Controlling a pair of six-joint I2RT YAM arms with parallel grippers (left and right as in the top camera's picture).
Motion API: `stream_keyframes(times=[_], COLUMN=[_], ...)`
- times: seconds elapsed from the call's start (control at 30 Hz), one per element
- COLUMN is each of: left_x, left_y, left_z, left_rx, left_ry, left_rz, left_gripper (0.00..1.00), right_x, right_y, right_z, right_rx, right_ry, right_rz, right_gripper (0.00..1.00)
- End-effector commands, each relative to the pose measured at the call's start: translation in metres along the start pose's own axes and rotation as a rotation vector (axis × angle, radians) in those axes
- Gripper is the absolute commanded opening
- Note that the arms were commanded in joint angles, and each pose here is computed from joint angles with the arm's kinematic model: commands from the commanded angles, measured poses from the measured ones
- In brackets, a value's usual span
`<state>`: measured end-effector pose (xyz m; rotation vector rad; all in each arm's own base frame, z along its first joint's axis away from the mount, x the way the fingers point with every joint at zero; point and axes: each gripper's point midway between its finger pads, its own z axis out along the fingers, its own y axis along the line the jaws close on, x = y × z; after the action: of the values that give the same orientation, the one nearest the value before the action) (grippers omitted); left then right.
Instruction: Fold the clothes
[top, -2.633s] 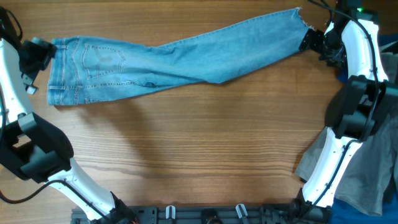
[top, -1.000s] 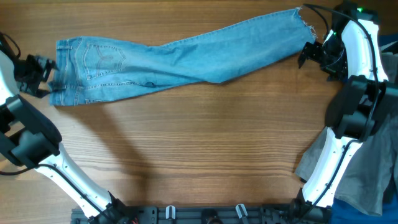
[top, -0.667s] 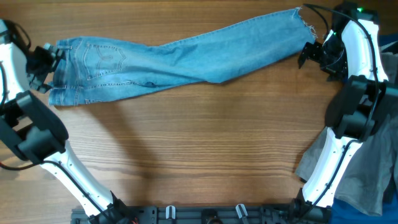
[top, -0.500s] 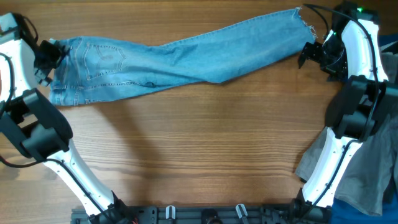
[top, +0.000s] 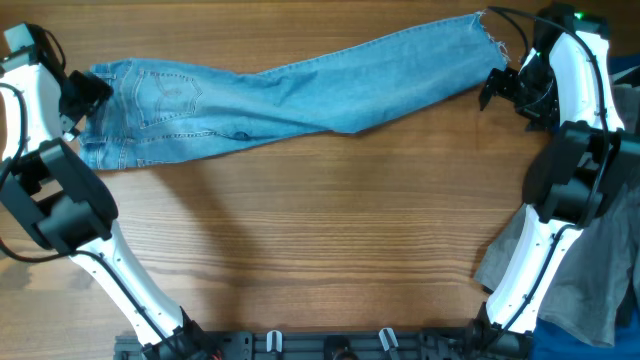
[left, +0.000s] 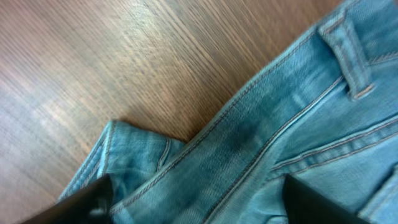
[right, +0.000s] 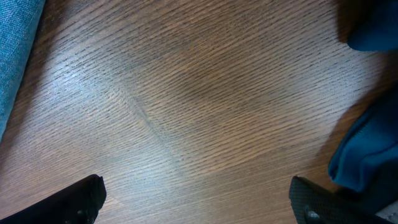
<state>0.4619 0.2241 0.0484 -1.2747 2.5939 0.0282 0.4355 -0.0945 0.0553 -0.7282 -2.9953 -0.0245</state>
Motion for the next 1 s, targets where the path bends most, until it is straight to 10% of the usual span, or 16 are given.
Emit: stream_keyframes(times=[0.0,0.3,0.47,0.9,0.97], left_x=[0.004,0.019,0.025,0.031,0.036], left_y=[-0.009,-0.002,0.001,0.015,0.017], left_z=[0.005,0.016,0.018,-0.048,-0.051], left_rx=[-0.007,-0.031,-0.039,-0.036,-0.044], left_ry=[0.004,0.049,0.070,0.105,0.125], left_rz=[0.106,0.130,0.133,0.047,0.052], left_gripper=[0.65,0.71,0.04,0.04,0.39], right_x=[-0.002,-0.002,-0.002,-0.003,-0.003], right_y=[-0.002,-0.002,-0.002,-0.002,-0.002], right_z=[0.004,0.004,0.004,0.004,0.004], right_rx=[0.027,0.027,0.027,0.029,0.029], right_ry=[0.004,0.004,0.003,-0.001,-0.001], right_rz=[0.005,0.004,0.004,0.002,0.002], right_gripper=[1.00,1.00,0.99,1.00,1.00])
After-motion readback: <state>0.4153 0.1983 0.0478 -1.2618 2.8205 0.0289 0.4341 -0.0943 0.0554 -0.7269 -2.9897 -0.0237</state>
